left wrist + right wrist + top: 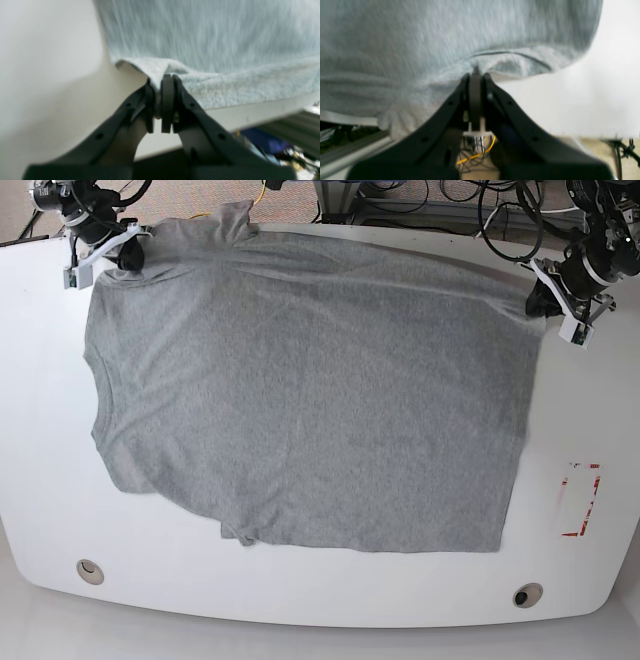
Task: Layout the t-shirt on the table in an organized manner, then fold the t-shirt properly
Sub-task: 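Fold the grasped shoulder edge over the shirt body with both grippers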
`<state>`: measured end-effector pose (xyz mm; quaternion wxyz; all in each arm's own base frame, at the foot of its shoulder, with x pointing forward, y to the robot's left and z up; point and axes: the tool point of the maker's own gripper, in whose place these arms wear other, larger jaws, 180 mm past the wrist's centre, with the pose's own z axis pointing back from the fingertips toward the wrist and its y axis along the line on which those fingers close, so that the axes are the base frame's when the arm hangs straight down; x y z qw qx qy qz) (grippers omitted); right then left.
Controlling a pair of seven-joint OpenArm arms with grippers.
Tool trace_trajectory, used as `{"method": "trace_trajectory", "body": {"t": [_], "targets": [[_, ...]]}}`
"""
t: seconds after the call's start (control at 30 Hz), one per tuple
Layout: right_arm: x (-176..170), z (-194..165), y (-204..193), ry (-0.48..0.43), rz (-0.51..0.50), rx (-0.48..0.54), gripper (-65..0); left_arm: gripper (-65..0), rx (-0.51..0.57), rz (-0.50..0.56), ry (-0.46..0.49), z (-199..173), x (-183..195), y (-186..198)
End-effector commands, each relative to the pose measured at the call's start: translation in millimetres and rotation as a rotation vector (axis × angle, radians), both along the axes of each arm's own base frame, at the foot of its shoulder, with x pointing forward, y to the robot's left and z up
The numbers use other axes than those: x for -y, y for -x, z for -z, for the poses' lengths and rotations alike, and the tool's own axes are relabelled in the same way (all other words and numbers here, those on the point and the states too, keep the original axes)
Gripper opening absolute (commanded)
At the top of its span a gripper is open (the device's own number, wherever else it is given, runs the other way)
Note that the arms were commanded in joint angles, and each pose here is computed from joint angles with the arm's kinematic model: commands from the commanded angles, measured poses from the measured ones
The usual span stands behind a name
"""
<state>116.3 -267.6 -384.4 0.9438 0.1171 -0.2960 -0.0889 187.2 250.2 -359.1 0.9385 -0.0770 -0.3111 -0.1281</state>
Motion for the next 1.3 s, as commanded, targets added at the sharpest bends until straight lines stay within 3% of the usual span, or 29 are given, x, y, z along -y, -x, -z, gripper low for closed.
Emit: {"method": "trace_trajectory", "body": {"t": [0.0, 0.67, 1.27], "targets": [[4.5, -9.8, -12.8, 0.013, -0.003, 0.050, -65.0, -63.3, 0.057, 0.013, -0.003, -12.9, 0.6, -13.5], [15.6, -29.5, -71.8, 0.021, -0.008, 0.184, -65.0, -63.1, 0.190, -0.047, 0.070, -44.3, 20.4, -81.0], [42.3, -34.6, -114.4, -0.007, 0.018, 0.241, -65.0, -62.9, 0.172, -0.134, 0.168, -30.8, 8.1, -123.7]]}}
